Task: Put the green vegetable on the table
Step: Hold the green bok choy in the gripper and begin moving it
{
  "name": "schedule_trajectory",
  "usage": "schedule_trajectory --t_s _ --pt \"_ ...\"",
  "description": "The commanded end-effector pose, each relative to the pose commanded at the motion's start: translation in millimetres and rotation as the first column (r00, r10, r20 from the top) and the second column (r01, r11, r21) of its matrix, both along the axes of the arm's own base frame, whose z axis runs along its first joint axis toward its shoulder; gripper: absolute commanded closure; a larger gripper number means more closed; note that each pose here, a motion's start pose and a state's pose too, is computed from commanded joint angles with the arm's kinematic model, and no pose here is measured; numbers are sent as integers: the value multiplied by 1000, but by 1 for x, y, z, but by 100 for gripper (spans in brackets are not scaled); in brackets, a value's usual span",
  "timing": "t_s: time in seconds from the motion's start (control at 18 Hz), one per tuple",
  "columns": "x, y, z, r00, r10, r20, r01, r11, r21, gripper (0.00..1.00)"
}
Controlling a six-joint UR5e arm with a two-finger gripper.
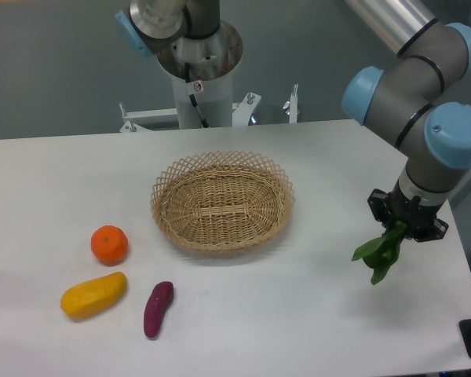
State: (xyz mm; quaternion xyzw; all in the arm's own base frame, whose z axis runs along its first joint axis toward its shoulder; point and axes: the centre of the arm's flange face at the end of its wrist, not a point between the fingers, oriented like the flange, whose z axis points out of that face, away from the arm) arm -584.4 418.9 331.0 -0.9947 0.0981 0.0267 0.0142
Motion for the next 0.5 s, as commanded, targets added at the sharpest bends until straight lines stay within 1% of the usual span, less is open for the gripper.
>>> schedule_trajectory --t_s 0.5 --pt "1 1 1 1000 -3 -2 3 1000 4 91"
